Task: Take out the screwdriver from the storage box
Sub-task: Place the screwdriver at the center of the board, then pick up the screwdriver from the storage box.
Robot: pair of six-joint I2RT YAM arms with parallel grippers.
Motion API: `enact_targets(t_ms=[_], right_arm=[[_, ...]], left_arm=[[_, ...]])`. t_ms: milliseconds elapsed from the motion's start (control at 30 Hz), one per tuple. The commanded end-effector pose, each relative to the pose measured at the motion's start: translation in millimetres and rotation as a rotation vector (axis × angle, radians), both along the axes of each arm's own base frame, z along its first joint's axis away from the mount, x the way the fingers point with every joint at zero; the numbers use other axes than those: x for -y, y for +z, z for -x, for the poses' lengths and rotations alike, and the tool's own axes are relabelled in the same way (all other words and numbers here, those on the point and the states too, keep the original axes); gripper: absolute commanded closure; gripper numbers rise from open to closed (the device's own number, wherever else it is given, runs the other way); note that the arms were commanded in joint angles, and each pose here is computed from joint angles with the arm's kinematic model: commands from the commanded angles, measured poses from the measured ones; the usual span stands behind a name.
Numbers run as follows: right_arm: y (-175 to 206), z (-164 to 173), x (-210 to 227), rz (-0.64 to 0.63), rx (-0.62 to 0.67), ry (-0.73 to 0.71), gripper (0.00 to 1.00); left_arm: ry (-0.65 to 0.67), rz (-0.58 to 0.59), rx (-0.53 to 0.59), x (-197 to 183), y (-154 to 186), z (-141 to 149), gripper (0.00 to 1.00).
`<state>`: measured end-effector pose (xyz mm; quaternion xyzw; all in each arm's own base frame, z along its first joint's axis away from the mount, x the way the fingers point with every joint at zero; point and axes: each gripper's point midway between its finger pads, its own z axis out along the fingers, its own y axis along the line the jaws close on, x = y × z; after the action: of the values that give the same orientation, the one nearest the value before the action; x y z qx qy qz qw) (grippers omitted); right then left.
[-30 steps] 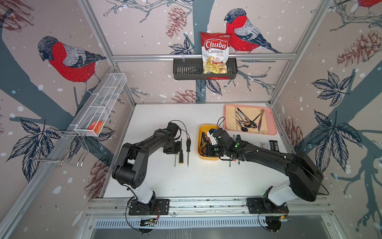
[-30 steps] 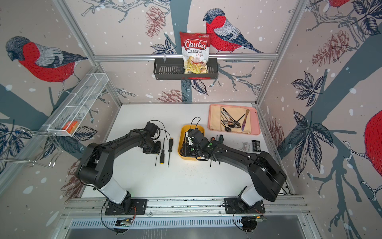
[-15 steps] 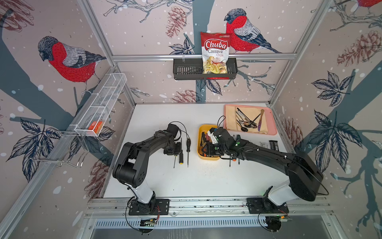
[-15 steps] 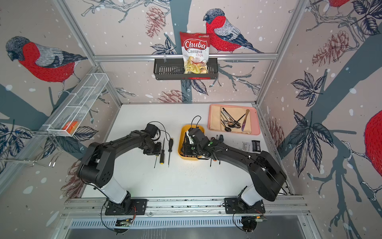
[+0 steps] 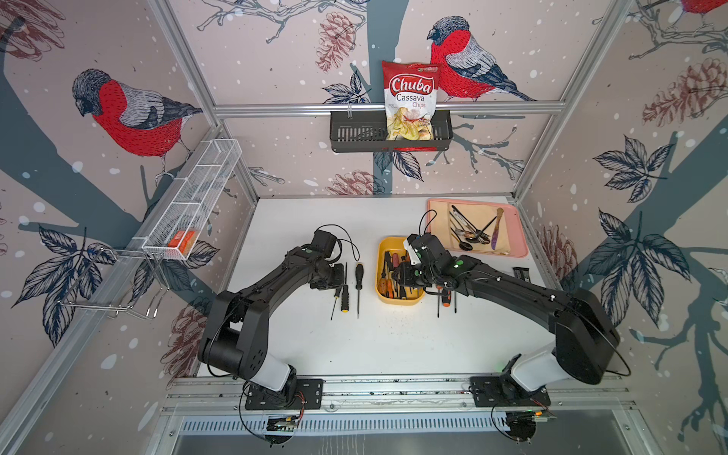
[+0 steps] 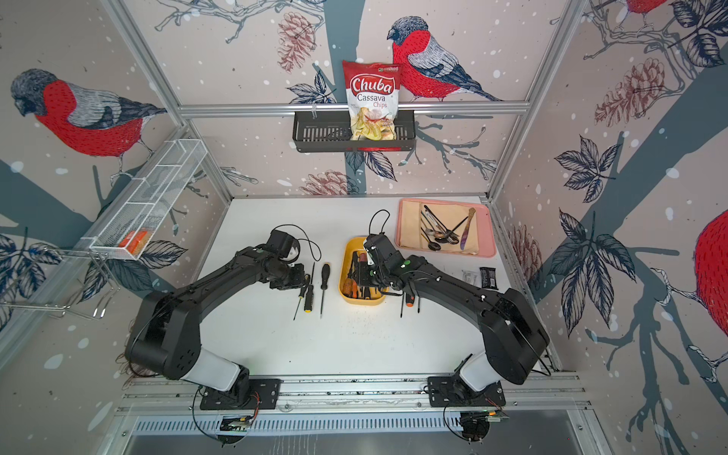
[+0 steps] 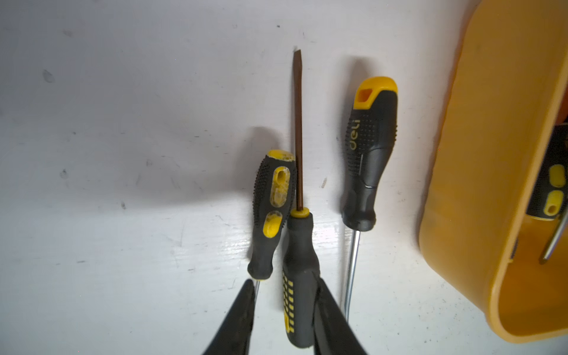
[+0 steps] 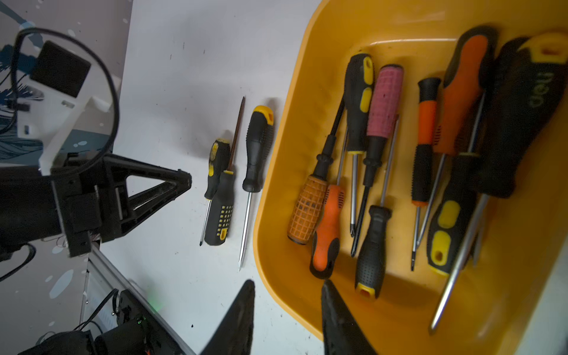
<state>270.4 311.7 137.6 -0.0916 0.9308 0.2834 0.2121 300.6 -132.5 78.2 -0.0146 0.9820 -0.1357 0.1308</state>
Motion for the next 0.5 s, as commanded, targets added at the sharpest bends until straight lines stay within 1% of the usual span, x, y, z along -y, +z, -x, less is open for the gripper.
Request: enact_targets(t_ms=[0,167,267,467], right_arm=[[-7.2,-5.8,12.7,0.083,-0.011,-0.037,0.63],[-12.6,-19.9,15.9,0.139,-0.025,-0.065,0.63],[-21.4,-29.5,16.2,0.178,-0.056,-0.081,0.64],[-38.4,-52.4,10.5,0.241,-0.092,-0.104,0.66]], left_arm=[[-0.004,0.053,0.005,6.5,13.6,5.0,0.66],[-0.017,0.127,0.060,15.3,38.2,6.5,0.65],[-0.033,0.181,0.097,22.3,52.8,9.3,0.63],[-0.053,0.293,0.141,35.2,69.6,21.6,0.62]])
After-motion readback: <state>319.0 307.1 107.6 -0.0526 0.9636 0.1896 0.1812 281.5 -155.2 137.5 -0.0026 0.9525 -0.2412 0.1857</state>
